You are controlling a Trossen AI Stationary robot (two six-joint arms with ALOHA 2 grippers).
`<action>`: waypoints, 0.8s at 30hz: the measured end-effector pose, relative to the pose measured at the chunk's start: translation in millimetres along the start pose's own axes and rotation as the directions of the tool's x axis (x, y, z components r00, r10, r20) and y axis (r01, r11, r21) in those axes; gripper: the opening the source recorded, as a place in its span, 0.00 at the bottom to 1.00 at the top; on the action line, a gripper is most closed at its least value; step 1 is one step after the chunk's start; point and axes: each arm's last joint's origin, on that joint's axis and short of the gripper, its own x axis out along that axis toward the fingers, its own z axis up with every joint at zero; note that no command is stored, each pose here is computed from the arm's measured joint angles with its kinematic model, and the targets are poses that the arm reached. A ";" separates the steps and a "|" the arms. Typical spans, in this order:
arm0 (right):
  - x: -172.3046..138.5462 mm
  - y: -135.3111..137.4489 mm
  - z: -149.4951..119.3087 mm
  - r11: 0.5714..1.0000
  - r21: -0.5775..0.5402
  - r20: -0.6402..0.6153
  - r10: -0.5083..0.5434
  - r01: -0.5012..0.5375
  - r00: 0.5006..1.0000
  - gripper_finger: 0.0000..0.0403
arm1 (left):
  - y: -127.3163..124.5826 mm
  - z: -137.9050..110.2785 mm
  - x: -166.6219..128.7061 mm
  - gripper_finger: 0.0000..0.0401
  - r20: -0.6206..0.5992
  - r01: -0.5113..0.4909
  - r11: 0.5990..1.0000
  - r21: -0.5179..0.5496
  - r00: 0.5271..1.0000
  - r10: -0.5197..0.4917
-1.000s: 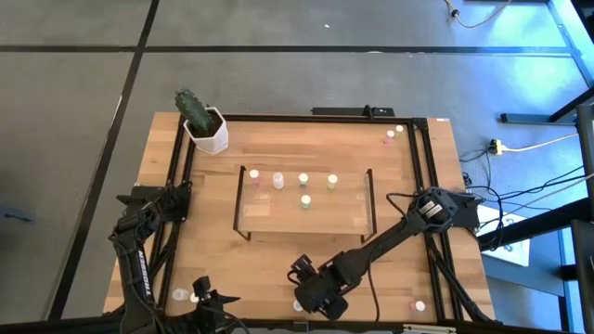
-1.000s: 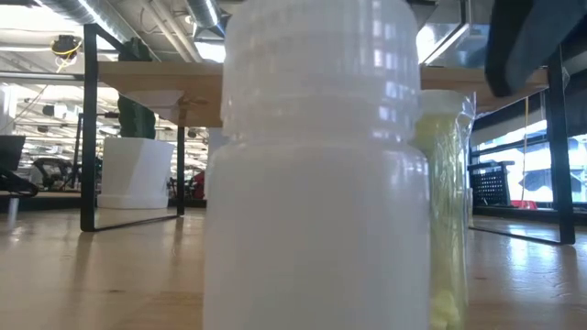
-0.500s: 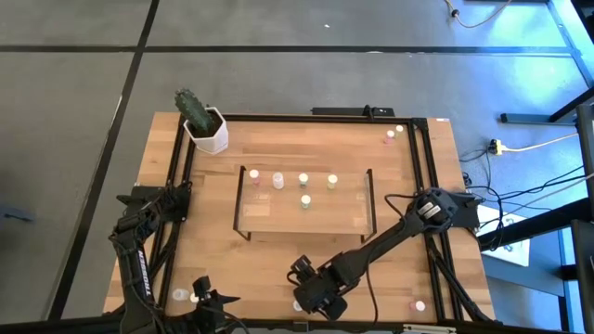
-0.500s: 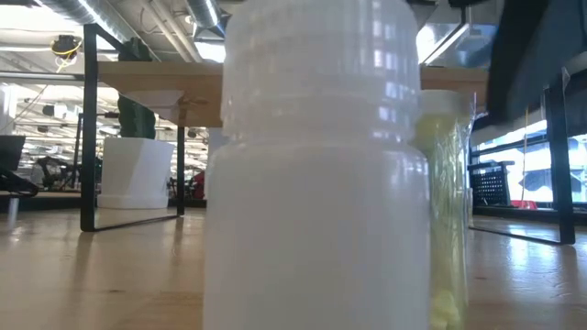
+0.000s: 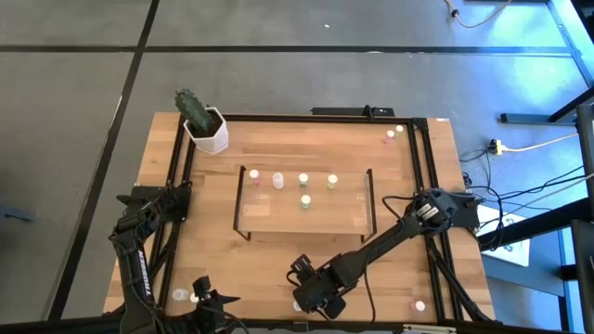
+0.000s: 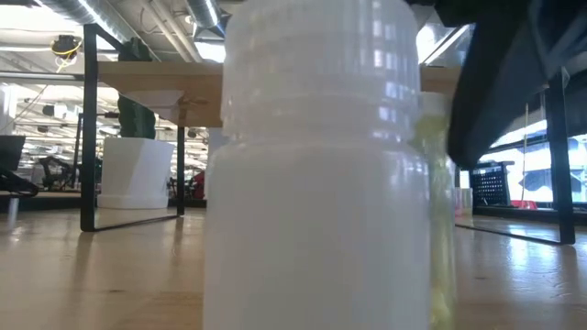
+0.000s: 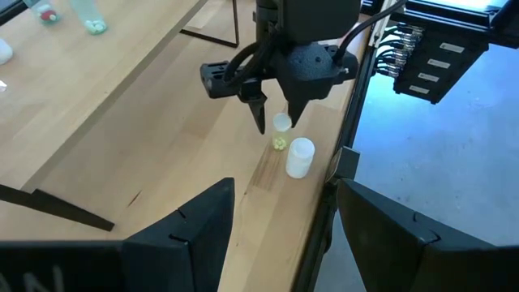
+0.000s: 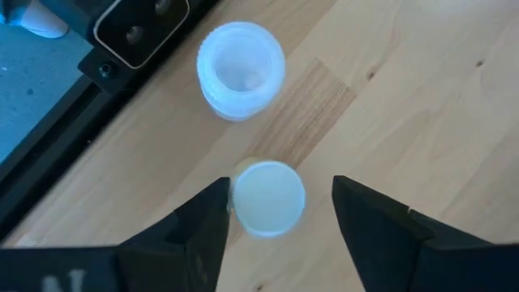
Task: Pick and place medicine bottles onto shelf by color
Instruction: Put the bottom yellow pill bottle on the shelf aligned with the other yellow pill bottle
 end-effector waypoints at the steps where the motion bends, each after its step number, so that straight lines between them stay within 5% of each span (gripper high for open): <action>1: 0.0 0.0 0.0 1.000 0.000 0.000 0.000 0.000 1.000 0.51 | 0.0 0.0 0.1 0.53 0.000 0.000 1.000 0.000 1.000 0.000; 13: -0.2 0.4 0.2 1.000 0.005 0.001 -0.002 0.002 1.000 0.30 | 0.0 0.1 0.1 0.53 0.000 0.000 1.000 0.000 1.000 0.000; 24: -1.8 0.1 0.3 0.991 0.132 0.003 -0.003 0.003 1.000 0.30 | 0.0 0.1 0.1 0.53 0.000 0.000 1.000 0.000 1.000 0.000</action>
